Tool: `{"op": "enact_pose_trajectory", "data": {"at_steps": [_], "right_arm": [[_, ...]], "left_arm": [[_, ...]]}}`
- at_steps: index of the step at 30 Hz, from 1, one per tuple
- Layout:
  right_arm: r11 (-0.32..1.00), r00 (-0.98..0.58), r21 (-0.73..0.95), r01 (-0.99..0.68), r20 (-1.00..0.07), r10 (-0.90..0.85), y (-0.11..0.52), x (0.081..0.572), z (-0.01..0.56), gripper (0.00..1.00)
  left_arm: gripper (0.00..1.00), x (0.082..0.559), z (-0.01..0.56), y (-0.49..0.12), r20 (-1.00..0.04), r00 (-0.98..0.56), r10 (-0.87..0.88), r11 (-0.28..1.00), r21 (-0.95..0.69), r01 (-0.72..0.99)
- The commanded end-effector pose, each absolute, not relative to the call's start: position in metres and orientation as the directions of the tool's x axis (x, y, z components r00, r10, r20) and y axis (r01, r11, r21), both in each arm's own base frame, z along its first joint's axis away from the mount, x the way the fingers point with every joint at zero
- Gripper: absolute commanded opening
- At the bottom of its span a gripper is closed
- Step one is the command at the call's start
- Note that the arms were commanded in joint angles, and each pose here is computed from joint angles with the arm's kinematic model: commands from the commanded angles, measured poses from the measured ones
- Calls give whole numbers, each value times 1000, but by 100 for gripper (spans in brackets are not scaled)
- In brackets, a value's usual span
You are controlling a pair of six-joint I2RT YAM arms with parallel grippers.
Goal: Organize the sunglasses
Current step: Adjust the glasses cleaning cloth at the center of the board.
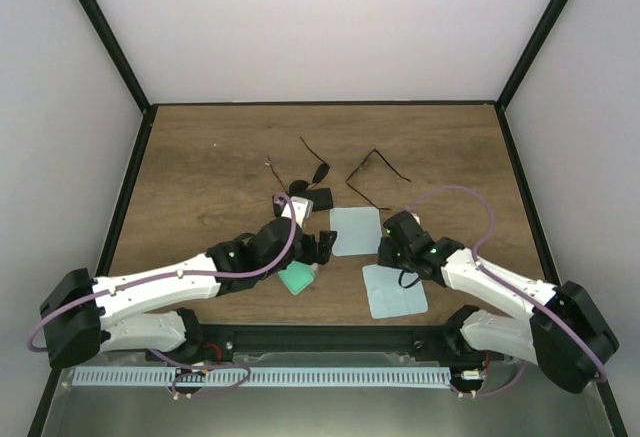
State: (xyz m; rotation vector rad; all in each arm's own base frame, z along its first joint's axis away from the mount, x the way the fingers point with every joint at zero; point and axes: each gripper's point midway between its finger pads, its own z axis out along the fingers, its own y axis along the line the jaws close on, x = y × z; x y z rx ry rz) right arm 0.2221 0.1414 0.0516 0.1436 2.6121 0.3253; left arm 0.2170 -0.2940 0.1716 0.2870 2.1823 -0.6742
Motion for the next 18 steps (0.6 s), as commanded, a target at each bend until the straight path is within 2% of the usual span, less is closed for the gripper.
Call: {"op": "enact_pose_trajectory", "data": {"at_steps": [1, 4, 6, 12, 18], "right_arm": [[953, -901, 301, 31, -403, 157, 149, 211, 41, 50], [947, -907, 319, 31, -390, 161, 149, 205, 41, 48], [945, -886, 328, 22, -432, 170, 148, 210, 50, 47], [961, -844, 278, -1, -516, 148, 151, 237, 75, 45], [974, -848, 221, -46, -525, 79, 178, 276, 72, 44]], "left_arm": [[100, 216, 161, -285, -769, -640, 17, 850, -325, 414], [100, 215, 161, -285, -766, -642, 16, 849, -329, 414], [100, 214, 165, -287, -767, -641, 11, 839, -342, 423], [100, 219, 162, -280, -768, -640, -2, 863, -325, 387], [100, 219, 159, -279, -756, -654, -18, 869, -336, 364]]}}
